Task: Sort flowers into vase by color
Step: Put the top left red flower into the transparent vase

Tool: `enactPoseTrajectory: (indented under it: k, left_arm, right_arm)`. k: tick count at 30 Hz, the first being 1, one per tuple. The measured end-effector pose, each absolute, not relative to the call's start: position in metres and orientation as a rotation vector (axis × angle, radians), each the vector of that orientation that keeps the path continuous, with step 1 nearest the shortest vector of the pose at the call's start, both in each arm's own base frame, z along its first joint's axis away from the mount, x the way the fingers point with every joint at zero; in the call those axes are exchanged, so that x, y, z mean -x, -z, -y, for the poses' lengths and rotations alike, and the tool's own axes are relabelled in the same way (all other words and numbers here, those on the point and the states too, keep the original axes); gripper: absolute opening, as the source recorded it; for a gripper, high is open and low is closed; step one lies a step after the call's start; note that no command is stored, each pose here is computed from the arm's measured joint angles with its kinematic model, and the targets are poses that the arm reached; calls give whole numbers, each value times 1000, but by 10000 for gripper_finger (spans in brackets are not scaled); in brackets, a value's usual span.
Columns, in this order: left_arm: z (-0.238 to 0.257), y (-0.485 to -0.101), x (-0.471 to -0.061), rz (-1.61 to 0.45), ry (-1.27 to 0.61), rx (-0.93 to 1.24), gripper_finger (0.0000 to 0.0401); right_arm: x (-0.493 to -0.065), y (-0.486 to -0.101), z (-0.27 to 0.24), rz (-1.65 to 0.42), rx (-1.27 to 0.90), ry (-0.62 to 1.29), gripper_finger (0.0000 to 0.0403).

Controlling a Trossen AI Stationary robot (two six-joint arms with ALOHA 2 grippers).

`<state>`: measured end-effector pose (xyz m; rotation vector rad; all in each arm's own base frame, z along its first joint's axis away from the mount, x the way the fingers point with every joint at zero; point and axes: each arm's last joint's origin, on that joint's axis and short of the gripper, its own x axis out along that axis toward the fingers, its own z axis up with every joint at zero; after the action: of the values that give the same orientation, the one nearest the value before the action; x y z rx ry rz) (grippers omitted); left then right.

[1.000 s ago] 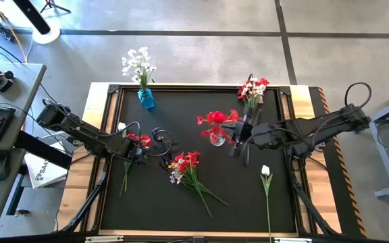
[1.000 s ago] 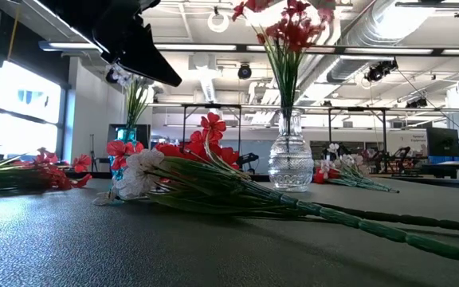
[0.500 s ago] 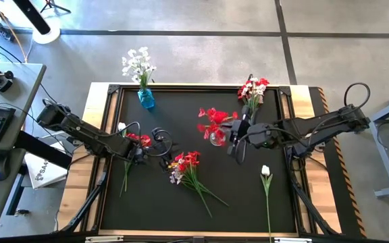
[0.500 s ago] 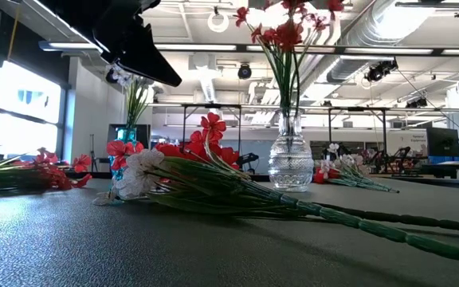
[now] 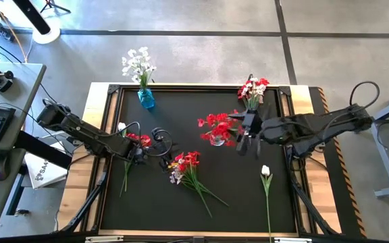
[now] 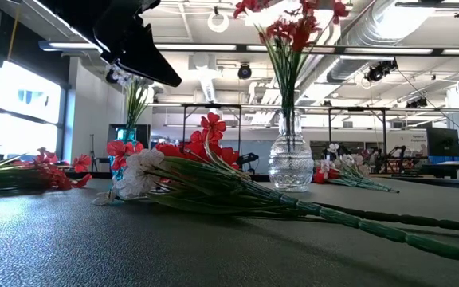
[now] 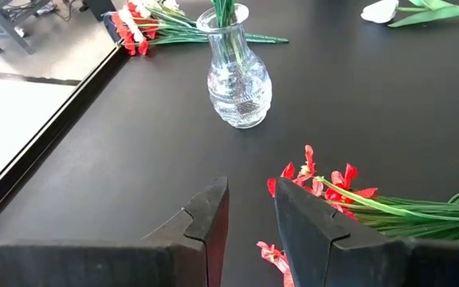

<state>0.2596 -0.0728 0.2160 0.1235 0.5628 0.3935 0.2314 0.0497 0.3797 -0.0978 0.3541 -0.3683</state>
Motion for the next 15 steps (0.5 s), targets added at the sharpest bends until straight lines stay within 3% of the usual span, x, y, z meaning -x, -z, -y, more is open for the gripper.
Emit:
enactPoseTrajectory:
  k: [7,15]
  left_arm:
    - [73,-216,-260,-561,-395,-116,94]
    - [73,-217,-260,-548,-394,-109,94]
  right_arm:
    - [-213,-392,-59,-296,40,311,225]
    - [-236,-375,-61,-367,93,345,225]
